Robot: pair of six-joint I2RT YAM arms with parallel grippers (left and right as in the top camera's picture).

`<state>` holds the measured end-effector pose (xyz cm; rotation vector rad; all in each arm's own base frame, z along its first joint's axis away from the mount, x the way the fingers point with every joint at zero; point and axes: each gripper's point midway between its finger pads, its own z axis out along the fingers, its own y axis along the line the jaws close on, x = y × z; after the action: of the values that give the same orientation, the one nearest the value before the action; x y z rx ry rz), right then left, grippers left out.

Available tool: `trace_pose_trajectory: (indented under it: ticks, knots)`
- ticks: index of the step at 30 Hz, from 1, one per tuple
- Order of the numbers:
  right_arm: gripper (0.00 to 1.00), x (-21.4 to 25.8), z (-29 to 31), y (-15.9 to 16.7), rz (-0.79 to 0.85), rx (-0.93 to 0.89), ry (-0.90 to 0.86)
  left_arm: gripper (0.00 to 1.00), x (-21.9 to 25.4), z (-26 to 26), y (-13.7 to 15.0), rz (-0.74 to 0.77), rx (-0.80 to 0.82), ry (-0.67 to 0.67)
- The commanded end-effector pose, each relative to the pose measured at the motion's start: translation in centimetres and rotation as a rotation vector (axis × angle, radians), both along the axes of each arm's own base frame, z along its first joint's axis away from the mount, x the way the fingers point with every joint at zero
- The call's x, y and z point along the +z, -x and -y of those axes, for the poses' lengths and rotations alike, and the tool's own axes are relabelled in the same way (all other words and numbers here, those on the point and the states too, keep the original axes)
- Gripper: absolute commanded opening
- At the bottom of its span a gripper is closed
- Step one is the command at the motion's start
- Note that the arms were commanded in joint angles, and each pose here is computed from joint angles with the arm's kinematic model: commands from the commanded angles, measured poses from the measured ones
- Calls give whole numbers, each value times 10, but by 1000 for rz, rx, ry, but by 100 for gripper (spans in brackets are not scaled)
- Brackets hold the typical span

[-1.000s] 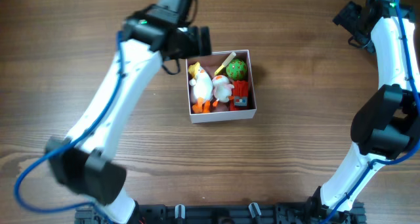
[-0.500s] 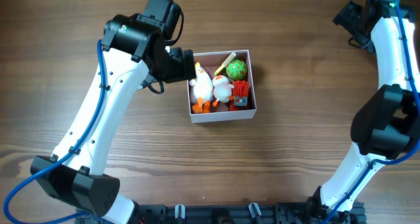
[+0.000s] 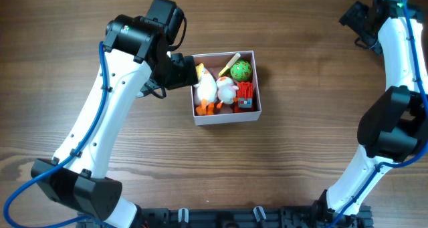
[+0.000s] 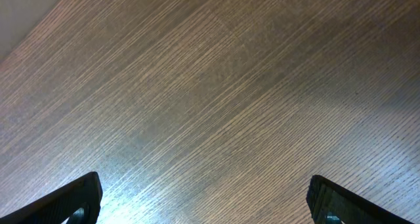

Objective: Pack container

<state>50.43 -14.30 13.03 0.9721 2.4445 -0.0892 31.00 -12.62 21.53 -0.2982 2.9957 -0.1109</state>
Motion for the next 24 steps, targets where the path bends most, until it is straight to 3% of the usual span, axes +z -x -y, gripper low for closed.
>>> trace_pose_trajectory:
  ticks: [1,10,14,20,24]
  knots:
    - [100,12,-1,2,27,-7,-2,100,3,-1,-1,7,19,5]
    - [100,12,-1,2,26,-7,-2,100,2,-17,1,8,28,-79]
    - [100,12,-1,2,26,-7,-2,100,4,-20,-4,36,-77,-116]
    - [100,12,-1,2,27,-7,-2,100,34,-18,-18,211,-235,-117]
    - [100,12,-1,2,27,-7,-2,100,71,-32,-18,363,-205,-148]
